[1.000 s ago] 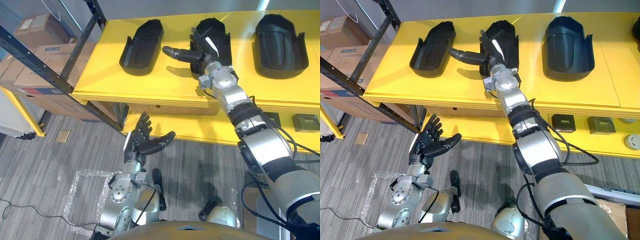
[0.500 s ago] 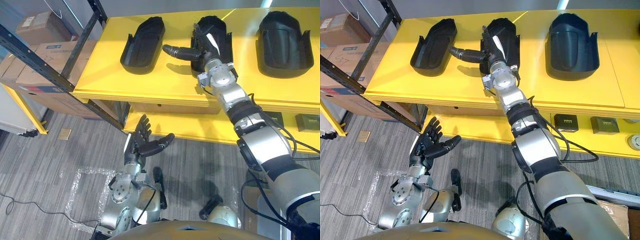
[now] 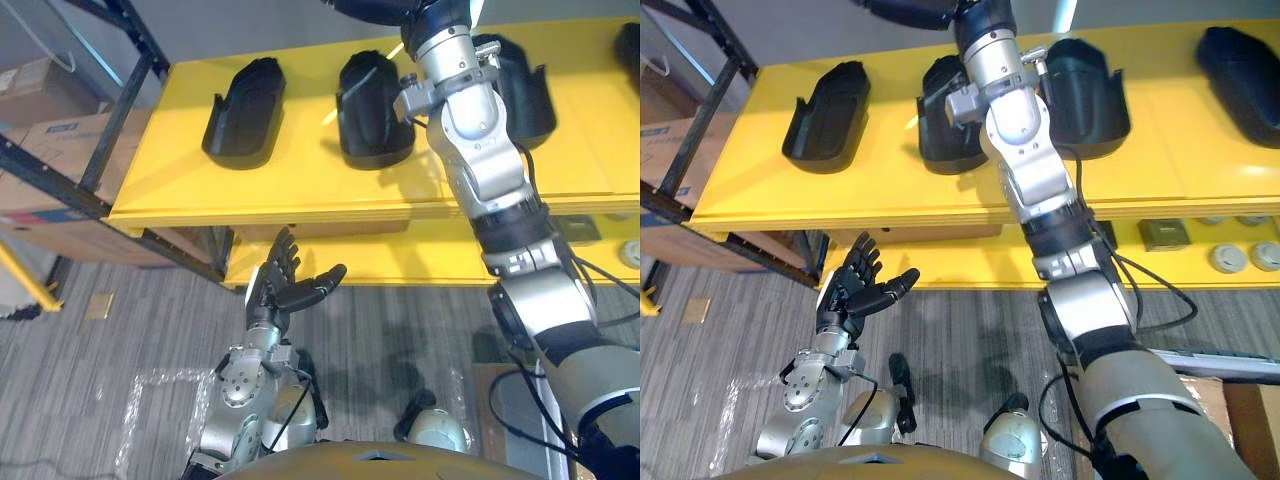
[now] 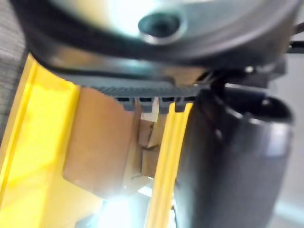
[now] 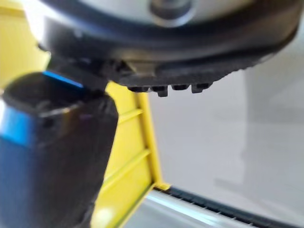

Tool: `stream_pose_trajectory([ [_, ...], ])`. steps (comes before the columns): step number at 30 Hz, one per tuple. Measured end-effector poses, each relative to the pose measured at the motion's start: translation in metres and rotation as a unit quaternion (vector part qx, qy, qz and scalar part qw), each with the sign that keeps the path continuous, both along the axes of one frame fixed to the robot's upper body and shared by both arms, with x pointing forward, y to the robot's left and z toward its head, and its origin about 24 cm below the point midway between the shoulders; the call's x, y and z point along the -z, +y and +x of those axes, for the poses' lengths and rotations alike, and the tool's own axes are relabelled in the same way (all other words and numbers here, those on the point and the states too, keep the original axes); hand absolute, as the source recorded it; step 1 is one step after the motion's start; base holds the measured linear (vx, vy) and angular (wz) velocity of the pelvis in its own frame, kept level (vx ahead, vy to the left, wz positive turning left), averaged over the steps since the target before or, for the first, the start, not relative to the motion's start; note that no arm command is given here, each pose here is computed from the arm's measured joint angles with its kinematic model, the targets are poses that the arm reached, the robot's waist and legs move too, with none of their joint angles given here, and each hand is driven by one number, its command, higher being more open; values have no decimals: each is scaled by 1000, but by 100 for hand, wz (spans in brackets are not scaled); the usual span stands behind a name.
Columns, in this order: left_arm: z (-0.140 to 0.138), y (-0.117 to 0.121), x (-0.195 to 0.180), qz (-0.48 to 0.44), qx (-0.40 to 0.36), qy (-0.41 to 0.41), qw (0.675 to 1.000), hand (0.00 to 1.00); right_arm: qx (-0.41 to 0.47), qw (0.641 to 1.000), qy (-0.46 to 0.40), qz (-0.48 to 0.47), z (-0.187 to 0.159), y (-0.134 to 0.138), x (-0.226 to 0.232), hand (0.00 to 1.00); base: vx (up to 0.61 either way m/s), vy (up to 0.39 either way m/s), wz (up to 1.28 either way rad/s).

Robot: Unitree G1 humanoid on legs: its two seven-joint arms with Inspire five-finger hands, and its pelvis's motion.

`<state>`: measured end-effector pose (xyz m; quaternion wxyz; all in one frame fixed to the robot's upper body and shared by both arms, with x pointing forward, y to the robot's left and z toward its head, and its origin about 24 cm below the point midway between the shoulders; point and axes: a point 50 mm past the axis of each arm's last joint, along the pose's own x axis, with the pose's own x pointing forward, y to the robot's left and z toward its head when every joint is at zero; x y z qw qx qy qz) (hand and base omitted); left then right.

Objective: Walk over and take three plastic housings, then place them on the shelf

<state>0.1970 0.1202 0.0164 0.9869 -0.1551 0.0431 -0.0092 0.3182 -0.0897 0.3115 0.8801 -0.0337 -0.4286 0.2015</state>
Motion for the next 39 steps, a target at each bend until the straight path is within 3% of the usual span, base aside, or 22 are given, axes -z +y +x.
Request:
stream_pose_trajectory([
  [3, 0, 5, 0, 8, -4, -1, 1000, 100, -12, 997, 75, 29, -7, -25, 44, 100, -15, 32, -25],
  [5, -2, 9, 2, 11, -11, 3, 1000, 100, 11, 983, 178, 38, -4, -44, 93, 100, -50, 28, -12],
  [9, -7, 10, 7, 11, -17, 15, 1000, 100, 26, 962, 272, 23, -11, -55, 144, 100, -29, 26, -19],
  [14, -10, 2, 8, 8, -5, 19, 1000, 100, 12, 966, 256, -19, -14, -47, 144, 100, 23, 9, -9],
  [26, -12, 0, 9, 13, -15, 26, 999, 100, -27, 965, 261, -1, -18, -20, 149, 100, 3, 6, 0],
  [39, -10, 4, 9, 12, -29, 28, 999, 100, 26, 948, 316, 3, -5, -24, 178, 100, 11, 3, 1],
])
